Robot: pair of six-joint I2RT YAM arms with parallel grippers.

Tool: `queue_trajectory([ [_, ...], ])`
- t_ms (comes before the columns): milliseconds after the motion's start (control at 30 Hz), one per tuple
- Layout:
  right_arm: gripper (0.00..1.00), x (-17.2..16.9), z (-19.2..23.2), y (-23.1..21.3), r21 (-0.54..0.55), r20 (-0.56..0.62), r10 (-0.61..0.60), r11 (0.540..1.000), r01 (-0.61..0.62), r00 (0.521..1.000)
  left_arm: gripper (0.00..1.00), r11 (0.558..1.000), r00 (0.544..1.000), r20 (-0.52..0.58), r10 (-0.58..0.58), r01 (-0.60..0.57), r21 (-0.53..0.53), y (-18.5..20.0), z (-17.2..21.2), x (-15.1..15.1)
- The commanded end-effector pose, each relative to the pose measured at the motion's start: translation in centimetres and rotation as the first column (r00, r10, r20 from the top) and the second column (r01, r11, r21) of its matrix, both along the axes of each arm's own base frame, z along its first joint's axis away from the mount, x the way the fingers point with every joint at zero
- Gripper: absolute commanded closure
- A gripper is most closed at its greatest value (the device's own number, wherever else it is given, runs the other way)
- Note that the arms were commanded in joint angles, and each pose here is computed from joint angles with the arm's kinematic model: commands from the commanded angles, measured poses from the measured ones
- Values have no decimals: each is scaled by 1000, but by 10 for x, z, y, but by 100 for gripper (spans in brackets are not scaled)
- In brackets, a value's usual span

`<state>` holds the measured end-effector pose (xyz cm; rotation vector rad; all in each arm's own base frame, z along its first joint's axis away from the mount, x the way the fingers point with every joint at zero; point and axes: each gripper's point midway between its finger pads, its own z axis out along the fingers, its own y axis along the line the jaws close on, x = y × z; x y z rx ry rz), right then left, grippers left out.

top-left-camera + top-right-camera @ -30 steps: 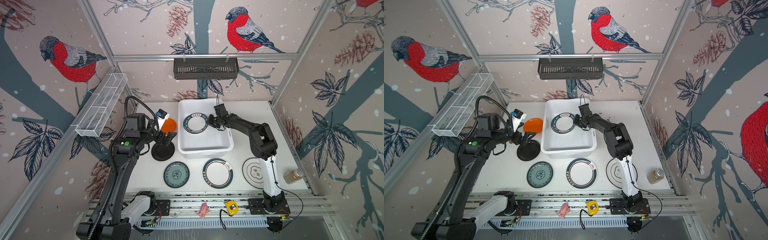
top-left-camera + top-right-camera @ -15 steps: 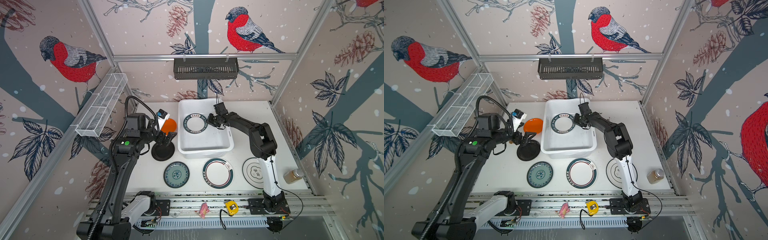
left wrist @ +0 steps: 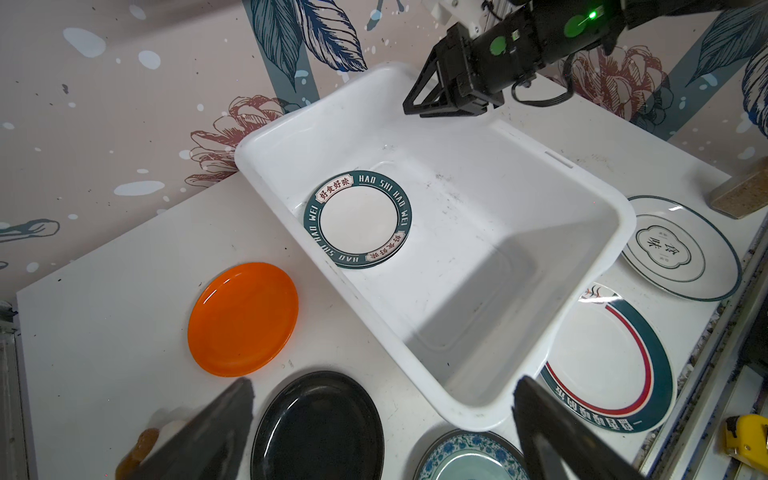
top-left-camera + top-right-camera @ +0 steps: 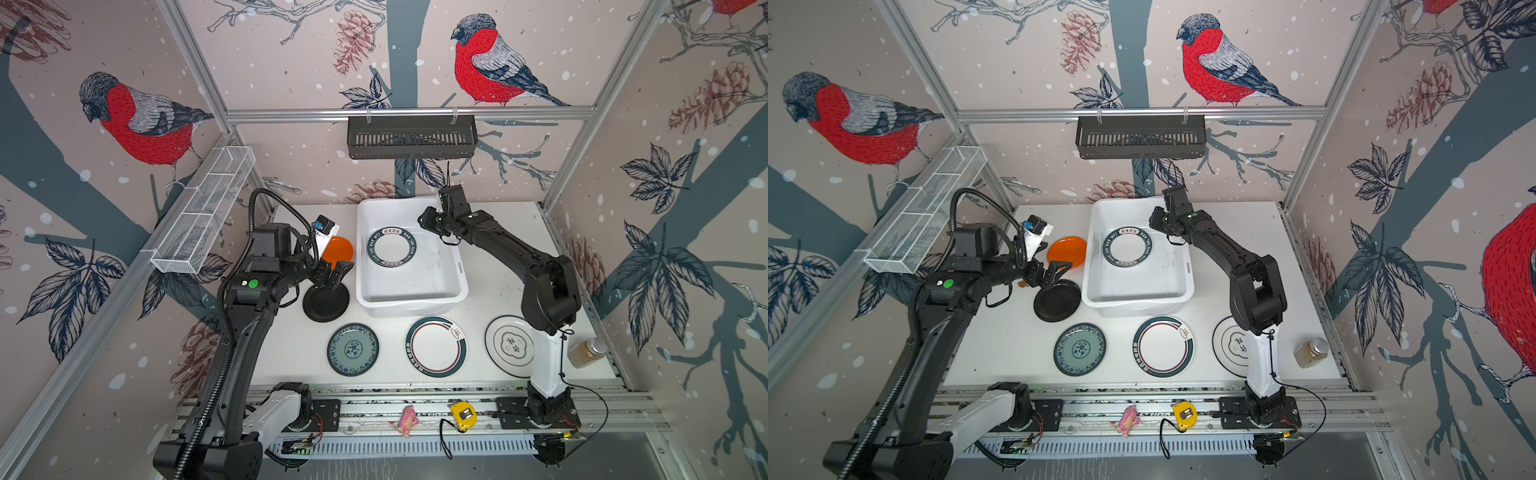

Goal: Place the plates into the plastic bin on the countertop
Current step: 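Raise the right gripper out of the bin and move it toward the emblem plate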

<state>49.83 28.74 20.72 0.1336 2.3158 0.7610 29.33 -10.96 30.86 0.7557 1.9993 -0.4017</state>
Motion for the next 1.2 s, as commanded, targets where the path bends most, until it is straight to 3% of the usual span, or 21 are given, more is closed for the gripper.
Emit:
queue_trajectory([
  [0, 58, -15, 32, -17, -30, 81, -22, 999, 25, 996, 3, 1000, 1000, -5, -19, 19, 12, -1, 0, -2],
  [167, 53, -57, 60, -53, -49, 137, -67, 996, 74, 988, 3, 1000, 1000, -16, -19, 19, 17, -1, -1, 0],
  [333, 46, -112, 45, -103, -85, 106, -169, 980, 178, 980, 3, 999, 999, -16, -33, 33, 8, -3, -1, 2],
  [400, 40, -135, 32, -129, -106, 91, -247, 961, 256, 965, 3, 999, 999, -12, -37, 37, 4, -4, 0, 3],
  [667, 19, -214, -31, -225, -209, -4, -549, 818, 537, 836, 3, 999, 999, -23, -49, 49, -13, -8, 1, 10],
  [900, 17, -242, -62, -246, -212, -74, -626, 771, 601, 777, 3, 999, 998, -19, -52, 51, -10, -9, 3, 11],
  [1133, 14, -274, -79, -264, -234, -158, -709, 703, 671, 688, 3, 999, 999, -21, -51, 51, 13, -7, -1, 12],
  [1167, 0, -278, -81, -267, -239, -161, -717, 695, 678, 678, 3, 998, 998, -25, -53, 53, 13, -7, -2, 12],
])
